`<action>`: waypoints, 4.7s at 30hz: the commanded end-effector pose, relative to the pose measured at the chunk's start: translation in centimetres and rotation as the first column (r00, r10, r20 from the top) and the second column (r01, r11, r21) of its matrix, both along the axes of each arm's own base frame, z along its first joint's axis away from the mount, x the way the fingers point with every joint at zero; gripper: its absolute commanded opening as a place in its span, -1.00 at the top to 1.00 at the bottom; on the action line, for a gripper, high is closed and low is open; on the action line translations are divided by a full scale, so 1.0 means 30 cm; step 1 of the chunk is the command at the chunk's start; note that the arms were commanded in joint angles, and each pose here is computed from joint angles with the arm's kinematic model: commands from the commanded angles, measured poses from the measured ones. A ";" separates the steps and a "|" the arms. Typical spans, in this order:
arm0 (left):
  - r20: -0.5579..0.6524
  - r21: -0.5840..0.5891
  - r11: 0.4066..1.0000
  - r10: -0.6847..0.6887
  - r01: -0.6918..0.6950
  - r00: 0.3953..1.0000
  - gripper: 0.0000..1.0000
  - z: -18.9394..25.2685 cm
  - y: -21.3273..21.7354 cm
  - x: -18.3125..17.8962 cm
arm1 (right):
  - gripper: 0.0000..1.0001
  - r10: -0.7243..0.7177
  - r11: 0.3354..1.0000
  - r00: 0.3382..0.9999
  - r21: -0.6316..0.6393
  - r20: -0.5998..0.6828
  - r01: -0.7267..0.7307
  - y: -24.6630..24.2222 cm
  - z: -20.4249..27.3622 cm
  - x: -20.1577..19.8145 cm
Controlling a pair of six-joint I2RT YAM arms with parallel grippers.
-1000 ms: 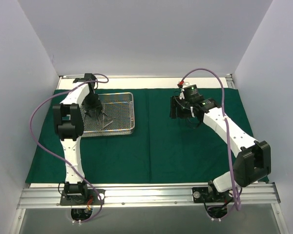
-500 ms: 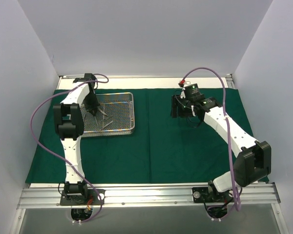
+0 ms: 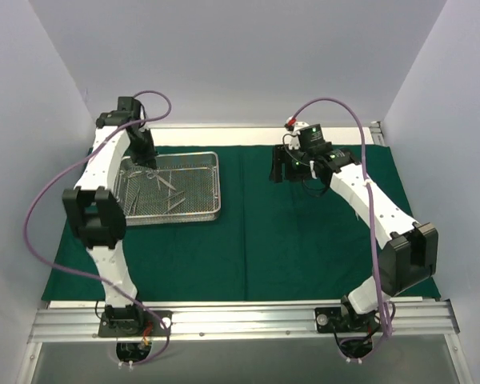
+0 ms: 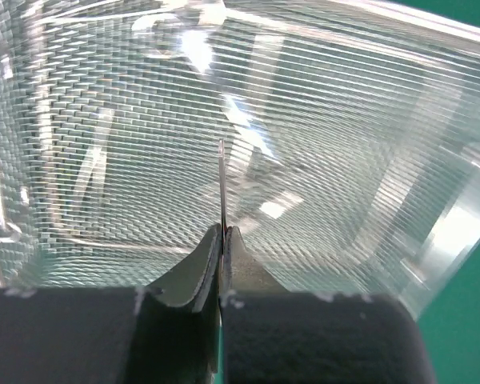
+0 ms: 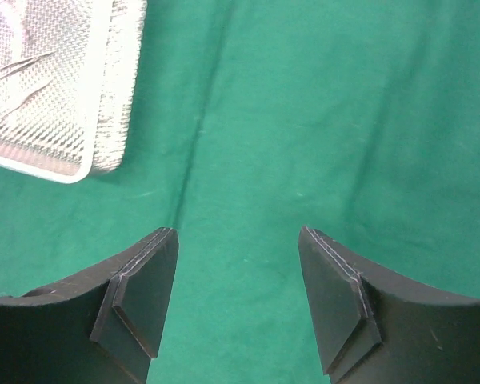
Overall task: Open and lay out the surgical kit
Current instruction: Pick up the medical item from the container, then place the medical item in the surgical kit.
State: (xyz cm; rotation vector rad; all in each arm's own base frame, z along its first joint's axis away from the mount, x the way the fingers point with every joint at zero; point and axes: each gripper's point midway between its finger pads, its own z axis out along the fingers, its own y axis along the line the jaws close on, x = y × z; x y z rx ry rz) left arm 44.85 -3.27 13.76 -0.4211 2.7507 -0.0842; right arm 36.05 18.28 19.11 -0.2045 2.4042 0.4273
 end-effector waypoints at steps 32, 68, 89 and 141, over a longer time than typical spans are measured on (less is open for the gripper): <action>0.593 -0.685 0.199 -0.407 0.701 0.694 0.95 0.542 -0.862 -0.496 | -0.18 0.522 0.529 0.823 0.672 0.224 -0.518 0.422 0.364 -0.103; 0.616 -0.321 0.556 -0.492 0.767 0.615 -0.61 0.539 -0.815 -0.436 | 1.00 0.176 0.620 0.978 0.759 0.114 -0.200 0.332 0.514 0.103; 0.523 -0.330 0.534 -0.584 0.779 0.621 0.95 0.434 -0.878 -0.425 | 0.71 0.198 0.659 0.980 0.735 0.038 -0.162 0.301 0.502 0.026; 0.346 -0.798 0.132 -0.697 0.587 0.628 0.95 0.421 -0.800 -1.261 | 0.17 0.970 -0.195 -0.225 -0.836 -0.089 -0.512 0.330 0.227 -0.657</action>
